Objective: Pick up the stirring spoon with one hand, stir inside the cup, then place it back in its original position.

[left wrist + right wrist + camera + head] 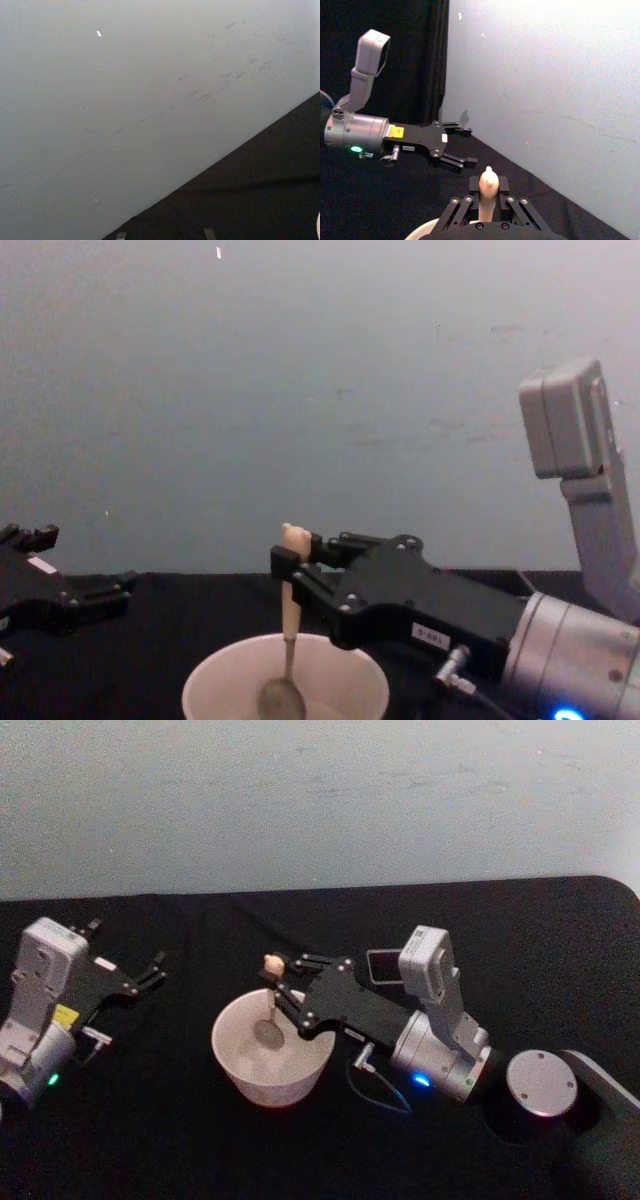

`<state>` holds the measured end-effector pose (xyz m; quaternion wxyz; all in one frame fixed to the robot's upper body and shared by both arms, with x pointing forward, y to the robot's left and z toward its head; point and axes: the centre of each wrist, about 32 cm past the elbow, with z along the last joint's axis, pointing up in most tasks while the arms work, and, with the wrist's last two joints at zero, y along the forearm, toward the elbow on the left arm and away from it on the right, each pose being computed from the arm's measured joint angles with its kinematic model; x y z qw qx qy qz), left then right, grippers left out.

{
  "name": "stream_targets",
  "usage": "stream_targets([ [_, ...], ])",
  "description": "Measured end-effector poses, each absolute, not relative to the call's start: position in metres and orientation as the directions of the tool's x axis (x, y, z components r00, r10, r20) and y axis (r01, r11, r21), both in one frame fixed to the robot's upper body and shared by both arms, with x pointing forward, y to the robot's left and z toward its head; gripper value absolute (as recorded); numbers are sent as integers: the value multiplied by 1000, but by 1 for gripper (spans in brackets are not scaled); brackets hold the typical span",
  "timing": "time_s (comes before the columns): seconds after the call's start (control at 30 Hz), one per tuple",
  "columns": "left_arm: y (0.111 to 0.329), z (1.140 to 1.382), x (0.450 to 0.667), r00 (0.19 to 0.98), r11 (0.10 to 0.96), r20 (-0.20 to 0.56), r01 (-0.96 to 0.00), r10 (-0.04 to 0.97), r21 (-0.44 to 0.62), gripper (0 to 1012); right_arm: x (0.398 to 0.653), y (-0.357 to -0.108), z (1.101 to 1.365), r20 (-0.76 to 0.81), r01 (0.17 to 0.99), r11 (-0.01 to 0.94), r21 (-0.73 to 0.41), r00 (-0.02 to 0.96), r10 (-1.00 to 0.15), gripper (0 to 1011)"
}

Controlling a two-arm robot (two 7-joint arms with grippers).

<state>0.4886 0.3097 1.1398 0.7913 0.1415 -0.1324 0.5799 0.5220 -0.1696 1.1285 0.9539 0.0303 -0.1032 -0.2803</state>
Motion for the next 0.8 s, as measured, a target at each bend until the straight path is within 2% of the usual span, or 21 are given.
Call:
stream_targets([
  [0.47,310,1140,489,292,287,374,-955,880,70,1001,520,-185,1129,181,556,823,111,803,-567,212],
  [0.8,310,1140,489,292,287,374,-955,880,70,1001,504,-196,1127,170,535,839,95,822,-544,212],
])
